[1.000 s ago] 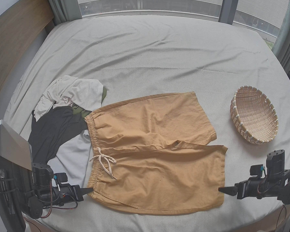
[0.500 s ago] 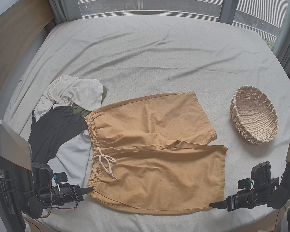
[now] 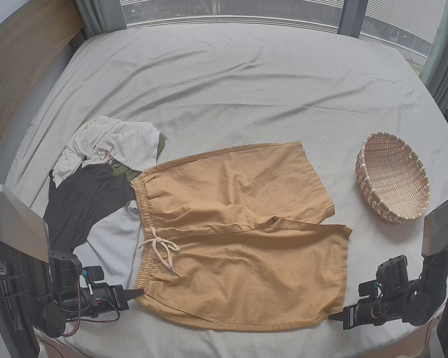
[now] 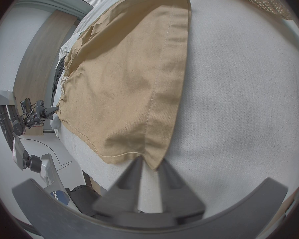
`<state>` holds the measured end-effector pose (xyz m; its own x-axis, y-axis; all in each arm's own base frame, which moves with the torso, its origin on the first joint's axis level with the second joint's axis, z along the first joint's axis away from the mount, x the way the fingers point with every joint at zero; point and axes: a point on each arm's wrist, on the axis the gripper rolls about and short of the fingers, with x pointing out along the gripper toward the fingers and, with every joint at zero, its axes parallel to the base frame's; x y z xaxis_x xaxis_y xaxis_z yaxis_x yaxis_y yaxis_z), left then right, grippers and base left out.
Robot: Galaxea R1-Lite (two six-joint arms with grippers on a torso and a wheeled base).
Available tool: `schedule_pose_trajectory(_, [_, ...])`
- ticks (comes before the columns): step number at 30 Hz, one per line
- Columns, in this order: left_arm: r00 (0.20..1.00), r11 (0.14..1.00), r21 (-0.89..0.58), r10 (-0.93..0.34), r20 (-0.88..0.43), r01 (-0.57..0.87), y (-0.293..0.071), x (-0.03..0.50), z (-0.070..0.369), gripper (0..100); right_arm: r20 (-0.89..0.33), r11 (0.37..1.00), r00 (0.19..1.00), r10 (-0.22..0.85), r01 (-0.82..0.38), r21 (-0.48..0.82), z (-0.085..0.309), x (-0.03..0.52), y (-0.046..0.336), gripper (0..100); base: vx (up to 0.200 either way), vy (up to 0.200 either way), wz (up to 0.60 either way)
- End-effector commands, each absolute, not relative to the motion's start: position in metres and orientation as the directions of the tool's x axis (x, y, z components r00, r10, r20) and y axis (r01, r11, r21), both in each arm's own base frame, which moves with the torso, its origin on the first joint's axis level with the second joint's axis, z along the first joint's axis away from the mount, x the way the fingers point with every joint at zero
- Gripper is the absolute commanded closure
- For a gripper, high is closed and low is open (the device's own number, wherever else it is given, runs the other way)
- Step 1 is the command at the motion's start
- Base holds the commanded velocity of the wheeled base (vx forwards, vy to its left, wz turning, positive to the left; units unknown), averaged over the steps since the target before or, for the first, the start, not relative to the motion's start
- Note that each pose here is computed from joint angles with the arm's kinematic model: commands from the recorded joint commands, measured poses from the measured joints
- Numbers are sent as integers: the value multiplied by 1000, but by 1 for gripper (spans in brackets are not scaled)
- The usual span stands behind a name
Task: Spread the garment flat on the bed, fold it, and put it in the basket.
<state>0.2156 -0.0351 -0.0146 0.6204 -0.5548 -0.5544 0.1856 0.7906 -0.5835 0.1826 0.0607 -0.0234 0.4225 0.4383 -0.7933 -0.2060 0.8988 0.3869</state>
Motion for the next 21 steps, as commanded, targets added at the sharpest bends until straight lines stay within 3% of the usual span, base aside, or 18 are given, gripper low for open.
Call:
schedule_pose_trajectory(1, [616,789,-587,-556,-558,180,-35,212,-13,100,-791,900,430,436,-201,387,-17,178,58,100,0,0,0])
schedule_pose_trajectory(11, [651,762,-622,-568,-504,183,-35,212,3,100,-786,897,433,442,-223,382,7,163,56,100,0,0,0])
schedule_pose_trajectory(21, [585,789,-600,-552,-594,136,-32,203,-6,100,-827,902,365,427,-232,363,9,151,56,100,0,0,0])
